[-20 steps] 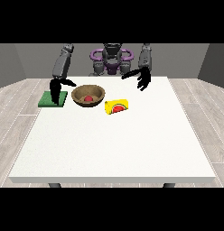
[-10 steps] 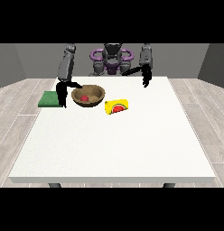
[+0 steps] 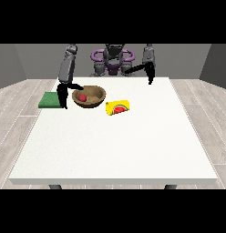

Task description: Pick the cup and pour the ball into the bowl, then pick the bowl and place it on the pad

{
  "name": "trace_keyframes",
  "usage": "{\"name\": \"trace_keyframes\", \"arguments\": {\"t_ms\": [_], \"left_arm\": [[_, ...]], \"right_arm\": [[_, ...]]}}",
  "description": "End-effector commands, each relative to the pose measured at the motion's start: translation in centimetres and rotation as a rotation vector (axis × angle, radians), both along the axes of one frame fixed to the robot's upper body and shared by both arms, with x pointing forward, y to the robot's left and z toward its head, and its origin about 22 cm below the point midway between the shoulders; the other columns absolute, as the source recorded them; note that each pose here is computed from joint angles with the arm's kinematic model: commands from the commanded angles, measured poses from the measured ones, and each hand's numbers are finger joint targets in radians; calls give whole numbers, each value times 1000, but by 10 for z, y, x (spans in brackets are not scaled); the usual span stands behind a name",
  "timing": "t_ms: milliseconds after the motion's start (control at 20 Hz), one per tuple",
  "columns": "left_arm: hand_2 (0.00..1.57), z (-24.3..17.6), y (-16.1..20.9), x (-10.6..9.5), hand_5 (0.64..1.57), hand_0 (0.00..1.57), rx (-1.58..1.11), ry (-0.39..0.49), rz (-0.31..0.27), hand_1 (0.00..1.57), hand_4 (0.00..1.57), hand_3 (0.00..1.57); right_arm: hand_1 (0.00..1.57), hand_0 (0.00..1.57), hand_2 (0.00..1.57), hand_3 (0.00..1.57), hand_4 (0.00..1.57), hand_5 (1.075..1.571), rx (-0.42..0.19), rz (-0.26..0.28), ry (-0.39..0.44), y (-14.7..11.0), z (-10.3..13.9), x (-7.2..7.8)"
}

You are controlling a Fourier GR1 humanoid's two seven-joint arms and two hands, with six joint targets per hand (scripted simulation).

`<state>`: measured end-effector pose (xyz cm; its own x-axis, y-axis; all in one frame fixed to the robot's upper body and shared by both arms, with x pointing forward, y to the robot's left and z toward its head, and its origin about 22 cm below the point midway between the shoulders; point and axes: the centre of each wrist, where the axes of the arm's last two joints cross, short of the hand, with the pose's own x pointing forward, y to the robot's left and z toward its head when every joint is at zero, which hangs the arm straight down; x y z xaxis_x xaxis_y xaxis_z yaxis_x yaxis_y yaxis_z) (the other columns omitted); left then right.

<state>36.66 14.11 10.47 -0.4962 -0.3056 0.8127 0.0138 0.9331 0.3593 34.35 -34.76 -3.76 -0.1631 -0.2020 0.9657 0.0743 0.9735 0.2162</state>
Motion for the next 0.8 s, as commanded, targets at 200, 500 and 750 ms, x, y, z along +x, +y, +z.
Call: {"name": "trace_keyframes", "arguments": {"t_ms": [200,500,750], "left_arm": [[0,-33,39,0,1564,0,4,113,53,0,0,0],[0,-18,21,-10,1565,0,-1,42,-16,0,0,0],[0,2,31,-2,1568,0,-8,46,-38,0,0,0]], "right_arm": [[0,0,0,0,362,1546,57,36,160,56,-8,15],[0,0,0,0,354,1546,75,-28,122,75,-21,16],[1571,1571,1571,1571,1045,1553,-93,-107,377,52,-39,-4]]}}
